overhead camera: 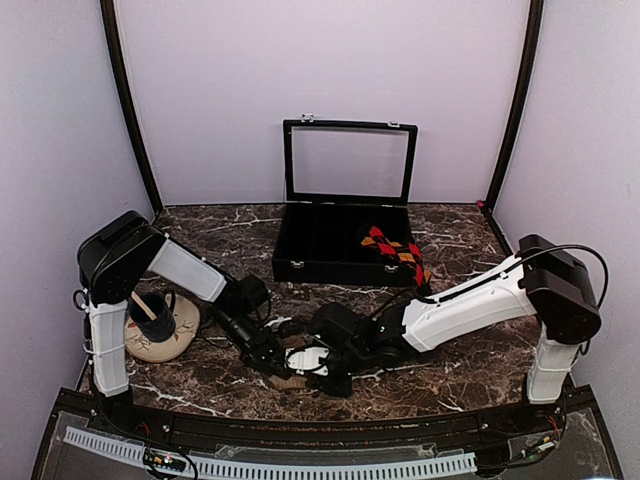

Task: Roll the socks
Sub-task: Roll the sock at the center of the board.

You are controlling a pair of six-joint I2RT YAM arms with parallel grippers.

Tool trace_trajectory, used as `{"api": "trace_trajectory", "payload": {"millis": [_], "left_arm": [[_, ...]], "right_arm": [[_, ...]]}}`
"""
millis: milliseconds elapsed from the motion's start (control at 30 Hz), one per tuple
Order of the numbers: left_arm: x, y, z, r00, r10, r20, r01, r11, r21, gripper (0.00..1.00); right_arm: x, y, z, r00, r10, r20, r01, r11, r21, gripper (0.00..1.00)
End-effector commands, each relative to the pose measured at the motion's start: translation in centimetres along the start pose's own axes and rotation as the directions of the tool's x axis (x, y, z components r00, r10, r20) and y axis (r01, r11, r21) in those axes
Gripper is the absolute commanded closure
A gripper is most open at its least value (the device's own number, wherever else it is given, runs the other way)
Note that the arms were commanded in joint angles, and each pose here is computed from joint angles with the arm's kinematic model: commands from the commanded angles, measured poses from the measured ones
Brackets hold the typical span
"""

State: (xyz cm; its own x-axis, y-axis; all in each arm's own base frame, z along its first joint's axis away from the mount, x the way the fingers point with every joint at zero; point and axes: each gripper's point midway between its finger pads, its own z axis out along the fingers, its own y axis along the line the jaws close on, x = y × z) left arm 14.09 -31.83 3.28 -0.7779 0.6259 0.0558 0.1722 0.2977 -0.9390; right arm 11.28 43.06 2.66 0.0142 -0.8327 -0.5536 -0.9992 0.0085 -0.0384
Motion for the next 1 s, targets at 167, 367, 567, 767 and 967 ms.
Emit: {"api": "trace_trajectory", "payload": {"millis": [167,367,567,767,967], "left_arm": [[-2.3,-1.3,-3.8,0.976,0.082,0.202,-0.063,0.993,-0.095,0.87],[-2.8,-3.7,-5.0,0.954,0.135,0.266,-0.113,0.989,-0.099,0.84],[-3.1,-2.9,-6.3,0.929,0.167,0.33,-0.085,0.965,-0.248,0.84],[-3.5,-0.2,-9.6,0.852,0.238,0.466,0.024,0.871,-0.49,0.85],[-3.0,-0.4,-12.7,0.738,0.328,0.59,0.116,0.799,-0.59,0.89]], "right_arm": [[1.1,-0.4,-0.3,0.997,0.064,-0.045,-0.062,0.997,0.04,1.0],[0.9,-0.4,-0.3,0.994,0.096,-0.055,-0.094,0.995,0.04,1.0],[-0.2,-0.3,-0.3,0.991,0.119,-0.067,-0.119,0.993,0.011,1.0],[-0.9,0.4,0.0,0.979,0.173,-0.111,-0.182,0.98,-0.08,1.0],[-0.3,0.5,0.1,0.958,0.243,-0.155,-0.268,0.948,-0.173,1.0]]}}
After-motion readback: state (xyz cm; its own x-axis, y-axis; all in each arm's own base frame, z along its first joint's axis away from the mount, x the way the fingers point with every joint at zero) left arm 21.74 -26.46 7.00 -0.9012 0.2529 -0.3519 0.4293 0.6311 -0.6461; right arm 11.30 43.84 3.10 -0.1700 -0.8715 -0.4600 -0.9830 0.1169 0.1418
